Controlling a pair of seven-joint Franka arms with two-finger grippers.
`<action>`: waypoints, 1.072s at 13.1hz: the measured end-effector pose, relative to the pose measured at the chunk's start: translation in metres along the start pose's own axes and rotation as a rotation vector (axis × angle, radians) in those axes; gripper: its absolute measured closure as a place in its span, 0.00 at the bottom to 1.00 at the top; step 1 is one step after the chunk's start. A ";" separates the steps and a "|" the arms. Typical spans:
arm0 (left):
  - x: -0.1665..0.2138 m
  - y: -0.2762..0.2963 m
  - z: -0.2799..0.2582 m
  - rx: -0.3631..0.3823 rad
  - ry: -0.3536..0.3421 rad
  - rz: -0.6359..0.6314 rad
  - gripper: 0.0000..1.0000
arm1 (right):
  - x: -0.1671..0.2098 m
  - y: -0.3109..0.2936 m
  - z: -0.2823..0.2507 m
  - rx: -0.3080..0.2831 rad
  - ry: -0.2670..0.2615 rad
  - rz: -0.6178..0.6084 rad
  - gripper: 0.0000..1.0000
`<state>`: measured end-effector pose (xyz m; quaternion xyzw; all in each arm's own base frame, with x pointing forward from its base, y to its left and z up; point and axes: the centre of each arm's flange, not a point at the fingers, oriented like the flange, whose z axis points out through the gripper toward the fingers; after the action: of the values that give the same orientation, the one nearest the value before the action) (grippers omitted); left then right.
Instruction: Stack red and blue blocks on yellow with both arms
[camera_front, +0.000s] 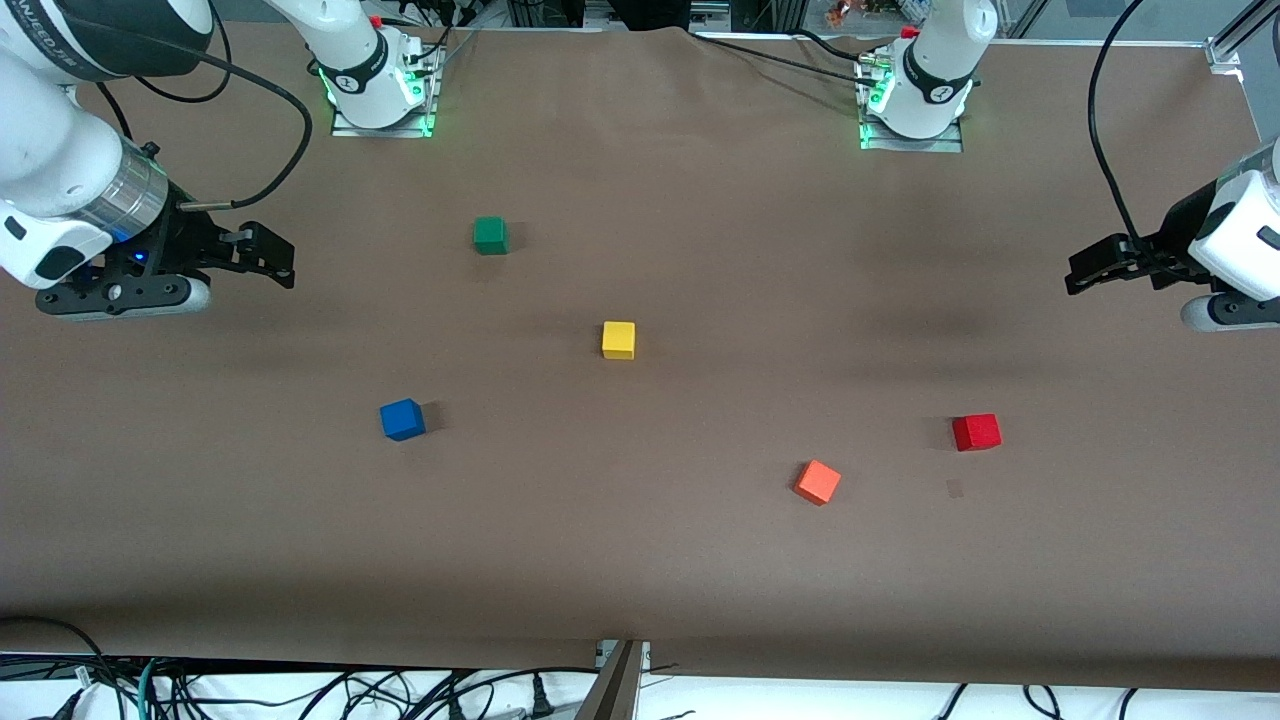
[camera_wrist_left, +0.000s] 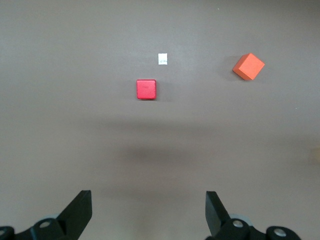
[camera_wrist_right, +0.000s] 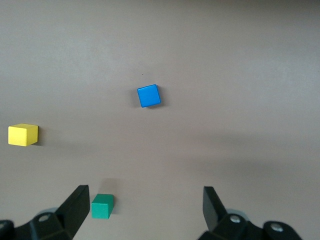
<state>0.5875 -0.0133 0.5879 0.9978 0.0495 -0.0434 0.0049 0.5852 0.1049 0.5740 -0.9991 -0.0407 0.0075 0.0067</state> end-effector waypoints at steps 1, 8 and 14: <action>0.000 0.000 0.000 0.000 0.000 0.000 0.00 | 0.000 0.000 0.000 0.000 0.000 0.000 0.00; 0.000 0.000 0.000 0.000 0.000 0.000 0.00 | 0.000 0.000 0.000 0.000 0.000 0.000 0.00; 0.027 -0.029 0.049 -0.002 -0.080 -0.050 0.00 | 0.000 0.000 0.000 0.000 0.000 0.000 0.00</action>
<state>0.6077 0.0171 0.5370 0.9937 0.0740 -0.0834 0.0068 0.5852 0.1050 0.5740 -0.9991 -0.0407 0.0074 0.0067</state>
